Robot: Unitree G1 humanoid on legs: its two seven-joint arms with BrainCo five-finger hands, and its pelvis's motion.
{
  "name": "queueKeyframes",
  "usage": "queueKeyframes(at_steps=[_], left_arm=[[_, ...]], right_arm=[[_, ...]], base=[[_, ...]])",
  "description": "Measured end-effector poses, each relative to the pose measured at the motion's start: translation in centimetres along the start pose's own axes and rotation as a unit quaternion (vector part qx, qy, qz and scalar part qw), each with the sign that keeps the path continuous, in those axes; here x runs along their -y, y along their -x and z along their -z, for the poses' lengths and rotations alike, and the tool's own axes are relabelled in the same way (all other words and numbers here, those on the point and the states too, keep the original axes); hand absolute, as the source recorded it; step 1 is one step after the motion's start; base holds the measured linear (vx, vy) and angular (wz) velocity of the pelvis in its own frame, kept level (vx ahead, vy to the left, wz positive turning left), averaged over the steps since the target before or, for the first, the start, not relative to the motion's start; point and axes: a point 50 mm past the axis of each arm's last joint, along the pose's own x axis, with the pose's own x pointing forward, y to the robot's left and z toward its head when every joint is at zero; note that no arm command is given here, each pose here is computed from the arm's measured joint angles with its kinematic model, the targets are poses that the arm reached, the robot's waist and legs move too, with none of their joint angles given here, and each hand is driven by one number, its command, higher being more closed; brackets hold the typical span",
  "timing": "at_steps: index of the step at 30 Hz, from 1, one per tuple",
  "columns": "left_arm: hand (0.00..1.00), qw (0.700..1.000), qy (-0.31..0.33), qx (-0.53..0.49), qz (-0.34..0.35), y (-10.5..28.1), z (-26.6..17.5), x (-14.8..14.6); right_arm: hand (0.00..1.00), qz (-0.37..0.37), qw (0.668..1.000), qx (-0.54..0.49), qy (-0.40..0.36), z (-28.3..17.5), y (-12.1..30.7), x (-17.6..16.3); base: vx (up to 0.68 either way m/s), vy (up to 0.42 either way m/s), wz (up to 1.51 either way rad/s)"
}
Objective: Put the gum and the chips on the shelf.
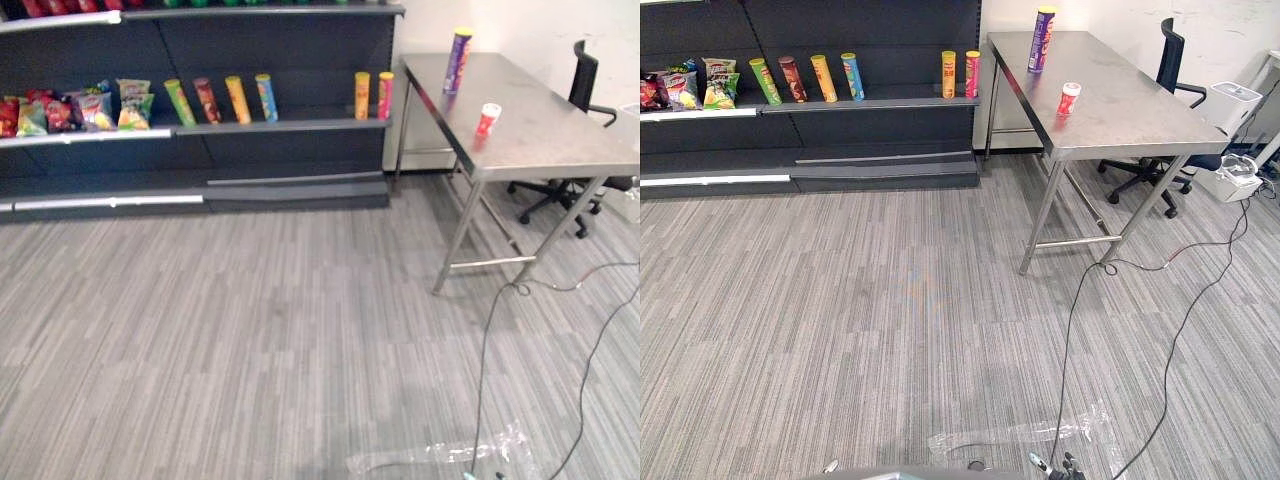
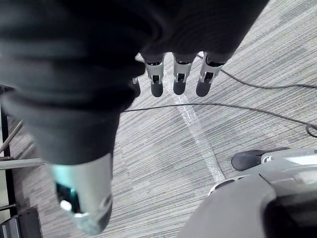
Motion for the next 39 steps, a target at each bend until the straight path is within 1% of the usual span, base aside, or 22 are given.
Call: queueKeyframes(at_steps=[6,12,15,18,20,22,27,32,33,34,36,37,39], left_arm=[[0.0,1.0,0.001,0.0,-0.002,0.0,0.0,-0.1],[0.0,1.0,0.003,0.002,-0.018,0.0,-0.2,-0.1],[0.0,1.0,0.016,0.01,-0.021,-0.2,-0.8,-0.2],[0.0,0.998,0.063,0.019,-0.02,-0.2,-1.3,-0.5],[0.0,0.992,0.129,0.01,-0.006,0.0,-0.4,0.0],[0.0,0.99,0.144,0.008,0.0,0.1,-0.2,0.2],[0.0,0.989,0.145,0.011,0.028,0.2,0.3,0.6],[0.0,0.987,0.159,-0.01,0.032,0.5,1.5,1.4],[0.0,0.987,0.159,-0.019,0.024,0.6,2.1,0.9],[0.0,0.988,0.154,-0.015,0.022,0.6,2.0,0.6],[0.0,0.992,0.123,-0.006,0.009,0.4,1.2,-0.2],[0.0,0.995,0.096,-0.003,0.007,0.3,0.8,-0.3],[0.0,0.997,0.075,-0.005,-0.005,0.3,0.8,-0.5]], right_arm=[[0.0,-0.003,1.0,0.0,-0.001,0.0,0.0,-0.1],[0.0,-0.004,1.0,-0.001,-0.013,-0.1,-0.1,-0.2],[0.0,-0.01,1.0,0.008,-0.014,-0.8,-0.4,-0.6],[0.0,-0.016,1.0,0.002,-0.018,-0.5,-0.3,-1.2],[0.0,-0.019,1.0,0.008,-0.013,-0.7,-0.3,-1.0],[0.0,-0.016,1.0,0.006,-0.011,-0.6,-0.2,-0.6],[0.0,-0.019,1.0,0.01,-0.01,-1.1,-0.4,-0.4],[0.0,-0.005,1.0,0.009,-0.006,-1.0,-0.2,0.9],[0.0,-0.007,1.0,0.006,-0.004,-0.8,-0.2,0.7],[0.0,-0.009,1.0,0.005,-0.004,-0.7,-0.2,0.5],[0.0,-0.02,1.0,0.004,0.004,-0.7,-0.2,-0.3],[0.0,-0.021,1.0,0.003,0.006,-0.6,-0.2,-0.5],[0.0,-0.021,1.0,-0.001,0.004,-0.3,-0.1,-0.5]], base=[[0.0,0.0,0.0],[0.0,0.0,0.01],[-0.08,-0.044,0.1],[-0.06,-0.077,0.08],[0.0,-0.06,-0.16],[0.05,0.026,-0.27],[0.15,0.152,-0.36],[0.29,0.35,-0.34],[0.31,0.33,-0.45],[0.38,0.355,-0.37],[0.36,0.311,-0.07],[0.41,0.388,0.0],[0.32,0.308,-0.02]])
